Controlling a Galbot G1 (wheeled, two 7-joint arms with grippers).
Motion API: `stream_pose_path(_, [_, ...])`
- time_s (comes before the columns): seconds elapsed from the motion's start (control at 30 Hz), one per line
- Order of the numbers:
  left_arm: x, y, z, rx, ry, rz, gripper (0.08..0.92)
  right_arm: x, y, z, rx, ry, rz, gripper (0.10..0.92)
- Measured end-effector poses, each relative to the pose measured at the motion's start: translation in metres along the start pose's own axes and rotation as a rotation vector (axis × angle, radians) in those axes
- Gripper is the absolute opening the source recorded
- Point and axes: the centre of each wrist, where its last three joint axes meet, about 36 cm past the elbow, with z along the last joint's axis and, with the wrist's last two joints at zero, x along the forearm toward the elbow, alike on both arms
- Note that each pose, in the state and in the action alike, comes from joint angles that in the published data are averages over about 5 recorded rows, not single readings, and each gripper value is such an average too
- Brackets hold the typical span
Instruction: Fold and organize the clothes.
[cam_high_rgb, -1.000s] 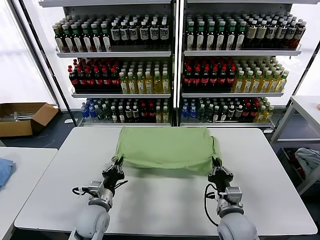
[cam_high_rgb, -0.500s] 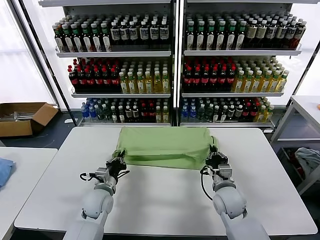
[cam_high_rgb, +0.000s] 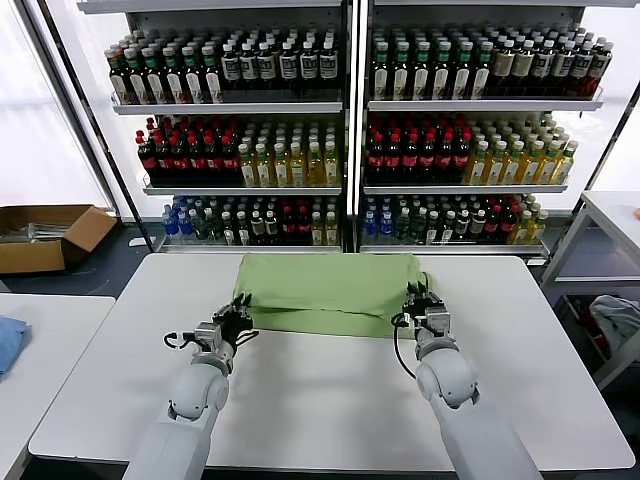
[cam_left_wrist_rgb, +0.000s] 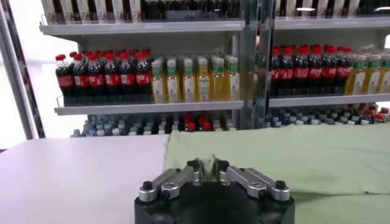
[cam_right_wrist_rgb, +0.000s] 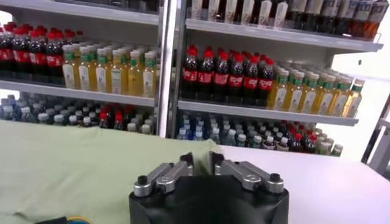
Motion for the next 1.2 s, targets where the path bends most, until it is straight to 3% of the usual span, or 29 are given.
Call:
stream_pose_path(0.33, [0.012,0.004,-0.006,-0.004,0.011,-0.025,0.593,0.019,-0.001,-0.005,-0.041,-0.001,0.029,0.776])
stream_pose_path(0.6, [0.031,-0.002,-0.001,-0.019,0.027,-0.013,0.801,0.054,-0.016,0.014,-0.016,0.027,0.070,0.822])
stream_pose_path(1.2, [0.038,0.005,0.000,-0.061,0.077,-0.031,0.823,0.078,-0.031,0.030,0.030,0.110,0.099,0.823])
